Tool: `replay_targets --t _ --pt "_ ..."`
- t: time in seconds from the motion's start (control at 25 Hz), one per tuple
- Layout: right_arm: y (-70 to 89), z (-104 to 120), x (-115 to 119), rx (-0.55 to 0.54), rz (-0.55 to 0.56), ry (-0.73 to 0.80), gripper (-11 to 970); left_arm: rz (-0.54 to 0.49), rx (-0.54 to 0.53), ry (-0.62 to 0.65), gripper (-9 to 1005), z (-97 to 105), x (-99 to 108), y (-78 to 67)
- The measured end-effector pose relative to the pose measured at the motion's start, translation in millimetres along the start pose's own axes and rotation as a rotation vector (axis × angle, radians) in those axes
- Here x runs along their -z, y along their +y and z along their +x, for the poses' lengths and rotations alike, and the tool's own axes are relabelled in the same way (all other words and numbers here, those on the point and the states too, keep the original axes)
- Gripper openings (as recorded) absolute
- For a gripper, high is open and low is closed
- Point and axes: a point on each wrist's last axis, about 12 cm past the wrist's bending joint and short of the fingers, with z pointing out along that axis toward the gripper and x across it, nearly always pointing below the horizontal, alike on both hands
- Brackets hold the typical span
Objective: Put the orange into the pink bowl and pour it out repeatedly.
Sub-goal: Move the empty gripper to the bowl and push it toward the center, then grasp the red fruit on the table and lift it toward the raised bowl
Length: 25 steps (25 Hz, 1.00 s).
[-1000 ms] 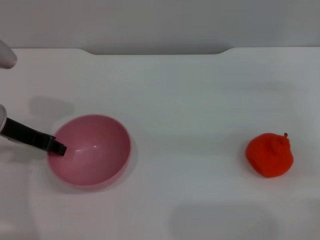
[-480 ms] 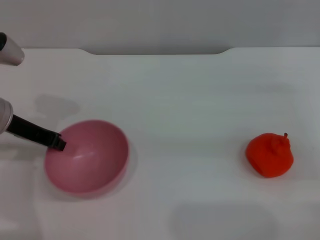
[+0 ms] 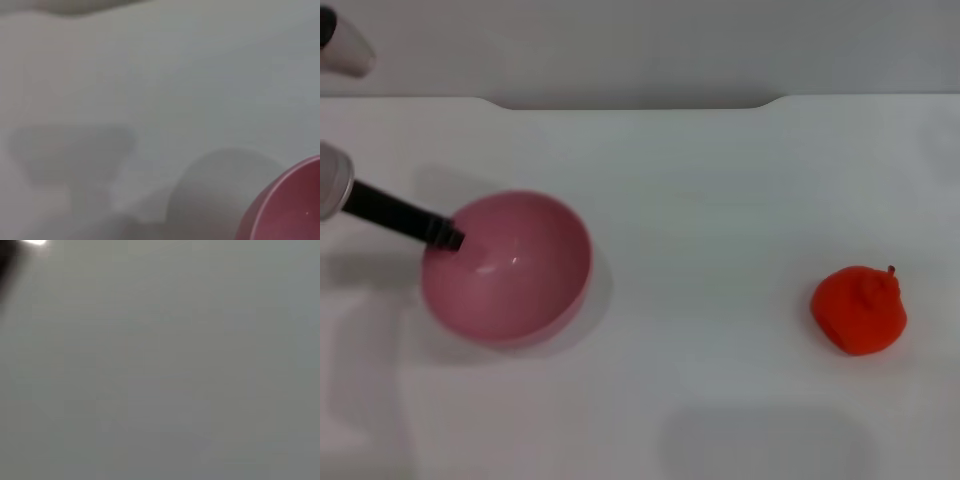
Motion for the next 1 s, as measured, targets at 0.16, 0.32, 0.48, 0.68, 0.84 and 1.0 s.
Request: replay_targets --t 0.16,0.32,0.48,0.68,0.84,1.0 --pt "37.3 -34 -43 -0.058 -0.439 0.324 472 0.001 -0.066 -0.025 35 -18 3 -7.4" --pt "61.8 -48 -65 0.020 -0.582 0.790 469 0.002 -0.104 -0.042 35 -32 4 -13.0" --pt "71.4 -52 -70 0.086 -0.552 1.182 467 -0.011 -0.123 -0.059 35 -40 8 -13.6" --pt "66.7 -52 -74 0.147 -0.358 1.531 465 -0.043 -0.144 -0.089 35 -52 14 -11.8" --pt "58.5 -40 -78 0.195 -0.212 1.702 462 -0.053 -0.155 -0.102 35 -58 16 -11.8" --pt "55.0 -19 -76 0.247 -0.119 1.812 460 -0.056 -0.162 -0.111 35 -61 16 -12.8"
